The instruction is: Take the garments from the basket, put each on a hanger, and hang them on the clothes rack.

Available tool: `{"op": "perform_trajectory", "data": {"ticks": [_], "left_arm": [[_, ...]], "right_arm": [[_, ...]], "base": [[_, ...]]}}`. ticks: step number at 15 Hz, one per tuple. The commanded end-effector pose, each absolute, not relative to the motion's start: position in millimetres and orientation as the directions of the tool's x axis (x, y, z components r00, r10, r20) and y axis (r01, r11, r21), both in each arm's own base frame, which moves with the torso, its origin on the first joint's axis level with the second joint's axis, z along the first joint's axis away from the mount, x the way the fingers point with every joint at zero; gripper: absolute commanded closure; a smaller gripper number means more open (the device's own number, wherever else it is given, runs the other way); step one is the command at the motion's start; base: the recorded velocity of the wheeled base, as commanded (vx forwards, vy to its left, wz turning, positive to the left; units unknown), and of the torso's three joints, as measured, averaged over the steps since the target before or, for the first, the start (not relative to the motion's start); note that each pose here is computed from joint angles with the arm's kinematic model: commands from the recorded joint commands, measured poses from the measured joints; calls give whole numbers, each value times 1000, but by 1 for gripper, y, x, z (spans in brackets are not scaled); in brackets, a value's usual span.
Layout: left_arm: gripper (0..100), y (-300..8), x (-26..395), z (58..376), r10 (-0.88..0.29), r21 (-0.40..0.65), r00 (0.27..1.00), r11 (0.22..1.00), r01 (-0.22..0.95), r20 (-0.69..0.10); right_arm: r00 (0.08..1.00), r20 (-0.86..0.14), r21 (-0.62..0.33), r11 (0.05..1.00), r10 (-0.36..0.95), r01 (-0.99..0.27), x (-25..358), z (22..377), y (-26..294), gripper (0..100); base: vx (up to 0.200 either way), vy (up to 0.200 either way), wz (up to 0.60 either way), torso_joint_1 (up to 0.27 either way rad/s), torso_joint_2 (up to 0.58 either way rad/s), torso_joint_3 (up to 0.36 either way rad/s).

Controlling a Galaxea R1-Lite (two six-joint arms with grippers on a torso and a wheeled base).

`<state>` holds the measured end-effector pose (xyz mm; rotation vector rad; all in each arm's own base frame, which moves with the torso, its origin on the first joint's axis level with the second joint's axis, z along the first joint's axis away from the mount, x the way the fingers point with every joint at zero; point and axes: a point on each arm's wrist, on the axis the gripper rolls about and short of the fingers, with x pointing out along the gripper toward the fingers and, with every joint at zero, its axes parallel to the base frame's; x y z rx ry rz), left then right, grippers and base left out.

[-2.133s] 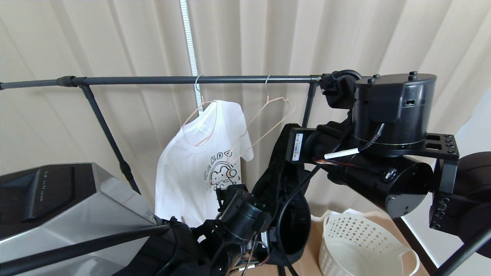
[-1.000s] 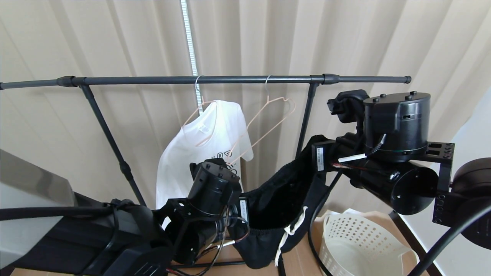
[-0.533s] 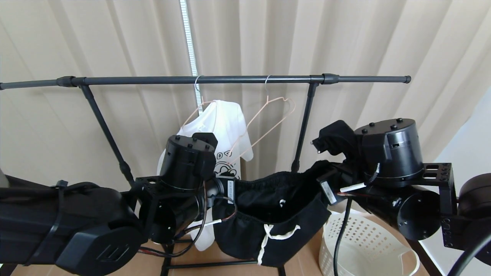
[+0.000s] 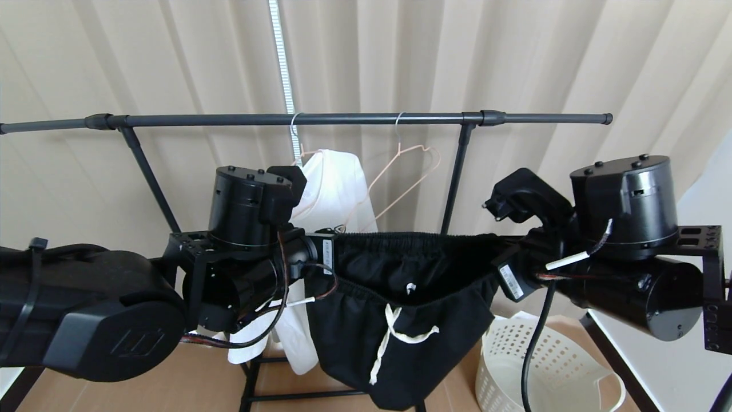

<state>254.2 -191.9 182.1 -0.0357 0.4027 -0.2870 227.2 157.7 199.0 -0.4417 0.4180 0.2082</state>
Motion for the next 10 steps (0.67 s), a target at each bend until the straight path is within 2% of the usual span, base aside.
{"op": "perform_trajectory", "data": {"ticks": [1, 5, 10], "left_arm": [[100, -183, 255, 190, -266, -101, 895, 964, 246, -358], [100, -170, 257, 198, -240, -112, 910, 970, 215, -337], [100, -173, 259, 209, -317, -149, 897, 947, 283, -309]], "right_arm": [[915, -399, -355, 911, 57, -211, 231, 211, 139, 100], [923, -385, -348, 923, 19, -164, 239, 213, 129, 100], [915, -403, -356, 920, 9, -166, 232, 210, 122, 100]], "base": [[0, 0, 0, 0, 0, 0], [0, 0, 0, 0, 0, 0], [0, 0, 0, 0, 0, 0]]}}
